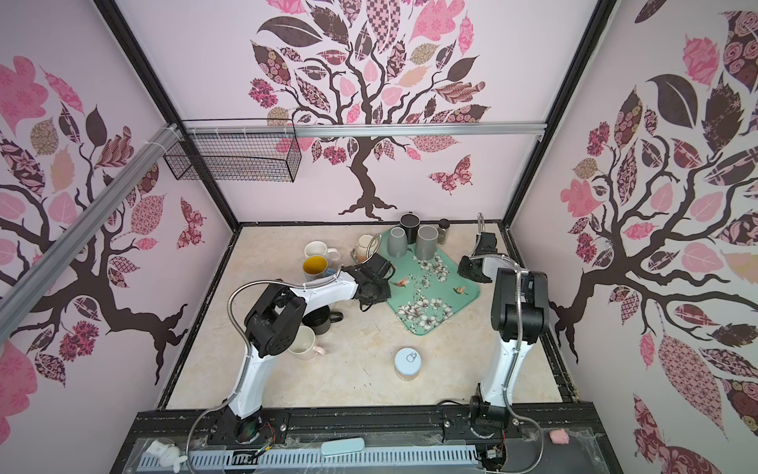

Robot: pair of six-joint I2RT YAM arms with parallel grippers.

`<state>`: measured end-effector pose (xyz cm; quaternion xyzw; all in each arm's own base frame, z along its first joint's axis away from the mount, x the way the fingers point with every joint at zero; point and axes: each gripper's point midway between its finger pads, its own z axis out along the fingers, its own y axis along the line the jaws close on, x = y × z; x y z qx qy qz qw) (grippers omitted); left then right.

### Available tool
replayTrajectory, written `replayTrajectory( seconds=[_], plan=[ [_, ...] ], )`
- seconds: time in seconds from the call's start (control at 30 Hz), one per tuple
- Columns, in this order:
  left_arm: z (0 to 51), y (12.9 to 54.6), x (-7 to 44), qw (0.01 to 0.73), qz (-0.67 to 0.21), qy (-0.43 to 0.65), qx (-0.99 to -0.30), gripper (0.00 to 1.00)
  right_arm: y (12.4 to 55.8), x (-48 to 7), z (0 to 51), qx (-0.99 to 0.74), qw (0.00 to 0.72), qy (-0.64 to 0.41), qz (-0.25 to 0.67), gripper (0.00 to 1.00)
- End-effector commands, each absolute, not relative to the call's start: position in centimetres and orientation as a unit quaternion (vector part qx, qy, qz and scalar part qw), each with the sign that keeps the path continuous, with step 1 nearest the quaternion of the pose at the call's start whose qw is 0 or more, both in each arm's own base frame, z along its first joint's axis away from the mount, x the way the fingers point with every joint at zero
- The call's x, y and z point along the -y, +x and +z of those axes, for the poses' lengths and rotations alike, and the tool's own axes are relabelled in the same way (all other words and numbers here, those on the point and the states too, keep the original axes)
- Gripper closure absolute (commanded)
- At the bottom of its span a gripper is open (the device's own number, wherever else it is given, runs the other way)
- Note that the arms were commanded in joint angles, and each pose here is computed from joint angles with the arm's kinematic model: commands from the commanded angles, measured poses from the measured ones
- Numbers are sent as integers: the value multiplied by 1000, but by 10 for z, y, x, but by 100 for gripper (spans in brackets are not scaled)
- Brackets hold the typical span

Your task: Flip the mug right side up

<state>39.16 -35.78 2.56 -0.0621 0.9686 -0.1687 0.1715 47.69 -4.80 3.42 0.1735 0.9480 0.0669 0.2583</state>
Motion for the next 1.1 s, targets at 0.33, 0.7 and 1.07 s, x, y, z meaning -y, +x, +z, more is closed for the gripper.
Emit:
replayTrajectory(
  seconds=[0.33,0.7,1.07],
  plan=[
    [22,350,425,147,-248,21,-957,93,380,14,-15,-975,87,181,91,83],
    [26,331,432,142,-258,37,-955,100,360,15,-5,-975,91,188,82,85],
    [33,318,426,143,-265,38,-953,100,378,20,34,-971,128,185,74,84]
  ],
)
